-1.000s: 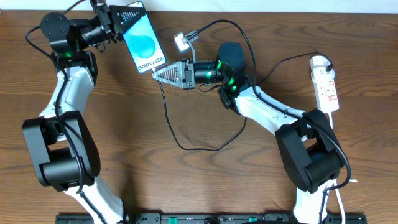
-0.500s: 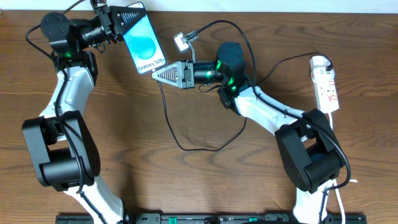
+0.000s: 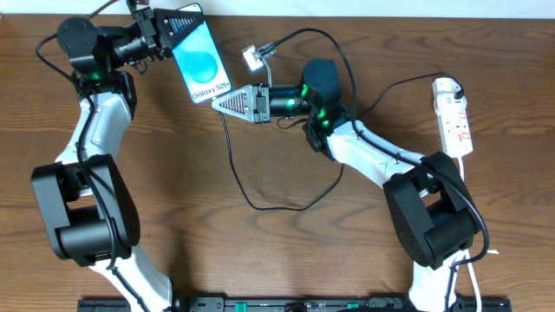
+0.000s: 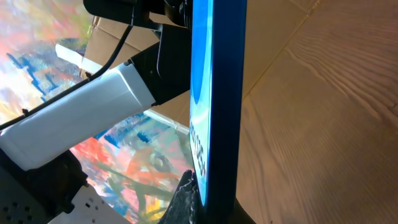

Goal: Plug charger to phone and switch on socket

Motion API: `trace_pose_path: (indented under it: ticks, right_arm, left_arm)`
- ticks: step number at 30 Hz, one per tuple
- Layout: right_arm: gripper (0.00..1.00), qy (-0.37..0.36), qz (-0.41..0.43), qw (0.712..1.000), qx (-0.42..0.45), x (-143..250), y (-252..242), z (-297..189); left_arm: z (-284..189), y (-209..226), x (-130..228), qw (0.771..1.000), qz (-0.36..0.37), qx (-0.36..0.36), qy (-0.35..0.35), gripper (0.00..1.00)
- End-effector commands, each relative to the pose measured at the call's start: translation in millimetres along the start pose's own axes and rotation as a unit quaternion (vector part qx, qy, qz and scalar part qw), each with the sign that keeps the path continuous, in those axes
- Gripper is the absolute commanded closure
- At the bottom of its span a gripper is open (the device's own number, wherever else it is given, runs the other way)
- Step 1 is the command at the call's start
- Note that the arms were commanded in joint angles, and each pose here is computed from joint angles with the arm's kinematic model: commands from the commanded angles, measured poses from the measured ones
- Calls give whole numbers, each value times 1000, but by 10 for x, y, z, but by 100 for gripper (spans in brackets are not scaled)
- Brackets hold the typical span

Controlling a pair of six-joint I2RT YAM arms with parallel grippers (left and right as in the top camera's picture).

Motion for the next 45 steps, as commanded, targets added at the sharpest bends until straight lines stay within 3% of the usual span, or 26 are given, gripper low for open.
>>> trace_pose_path:
  ticks: [1,5,7,15,17,31,45]
  right_arm:
    - [99,-82,-10,996,22,-291,-38,-73]
    - [98,-81,-10,996,22,-289,-37,-73]
    - [91,-79,-10,997,21,-284,-35,-72]
    - [32,-61,-25,998,16,-233,-19,-64]
    - [26,-57,-26,998,15,-221,-14,-63]
    - [2,-39,-33,999,6,-186,17,-84]
    - [1,-38,-44,998,23,-194,-78,-132]
  left_arm:
    - [107,-223,188,997,22,26,71,93]
    - [105,-223,186,997,22,26,71,93]
    - [105,-223,186,997,25,26,71,93]
    - [102,-222,185,997,37,27,70,93]
    - [102,-222,185,996,39,27,70,93]
    - [-137,-160,68,997,51,10,48,93]
    - [-536,-62,-53,999,31,-17,24,93]
Point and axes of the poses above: each gripper's point midway between its finger pads, its own z axis out along the fingers, its own y axis along the line the jaws close on, x = y × z, the point moved 3 cm from there along -z, back along the fingers, and after that the axes turned 8 degrees about z, right-handed, at the moved point
